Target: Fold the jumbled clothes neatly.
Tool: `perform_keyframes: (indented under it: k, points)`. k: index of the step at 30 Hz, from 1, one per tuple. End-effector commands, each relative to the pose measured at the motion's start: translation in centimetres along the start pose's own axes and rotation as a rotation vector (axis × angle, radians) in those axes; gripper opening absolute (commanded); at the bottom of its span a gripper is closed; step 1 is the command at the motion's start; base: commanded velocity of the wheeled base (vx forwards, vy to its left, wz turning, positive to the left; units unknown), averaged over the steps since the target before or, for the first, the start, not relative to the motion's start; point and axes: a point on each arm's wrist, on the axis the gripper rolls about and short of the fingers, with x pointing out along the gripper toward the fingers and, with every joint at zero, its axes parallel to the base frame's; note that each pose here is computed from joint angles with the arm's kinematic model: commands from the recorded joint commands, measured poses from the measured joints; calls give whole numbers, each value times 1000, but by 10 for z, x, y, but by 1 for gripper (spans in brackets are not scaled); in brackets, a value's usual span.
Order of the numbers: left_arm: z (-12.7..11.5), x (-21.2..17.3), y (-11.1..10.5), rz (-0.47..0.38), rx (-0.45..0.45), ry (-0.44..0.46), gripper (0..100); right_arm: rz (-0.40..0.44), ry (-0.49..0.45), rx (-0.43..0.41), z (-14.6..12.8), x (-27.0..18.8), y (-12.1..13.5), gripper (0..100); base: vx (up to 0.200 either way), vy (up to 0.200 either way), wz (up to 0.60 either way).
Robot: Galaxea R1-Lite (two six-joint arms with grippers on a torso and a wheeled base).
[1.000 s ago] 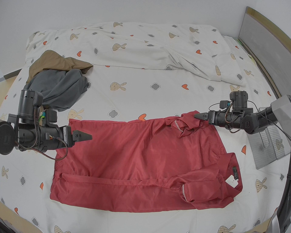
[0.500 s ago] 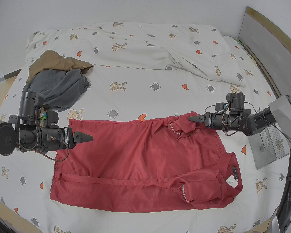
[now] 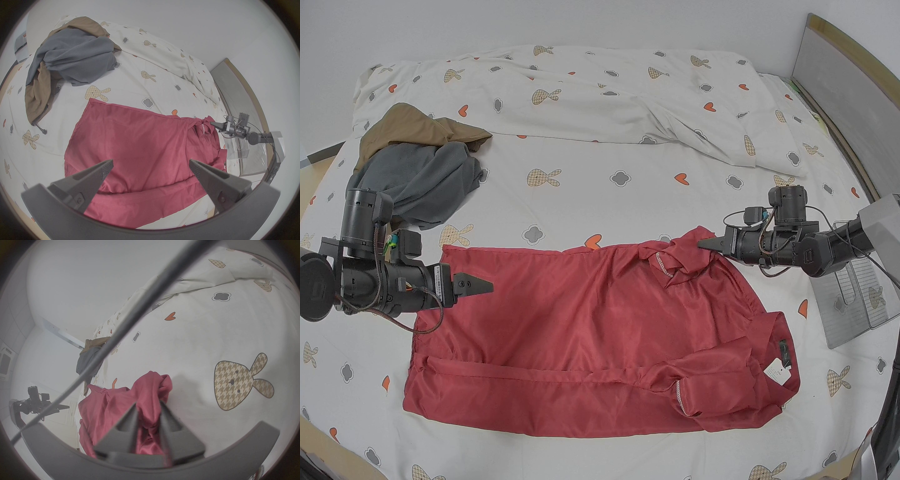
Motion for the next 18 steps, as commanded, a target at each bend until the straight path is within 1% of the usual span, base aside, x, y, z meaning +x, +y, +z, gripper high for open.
perform_keyframes:
  k: [1,6,9,13,16,18]
  points:
    - [0,0,0,0,-1,1,100,1,0,-1,0,0,0,0,0,0,0]
    - [-1,5,1,5,-4,11,100,3,-3,-4,0,-1,2,0,0,0,0]
    - [-1,17,7,34,7,18,100,6,-10,-7,2,-10,8,0,0,0,0]
    - [0,32,20,128,55,19,100,17,-15,-19,2,-22,21,0,0,0,0]
    - [3,40,27,135,58,4,100,22,-15,-24,0,-30,28,0,0,0,0]
    - [9,61,43,151,64,-30,100,40,-11,-36,-2,-35,40,0,0,0,0]
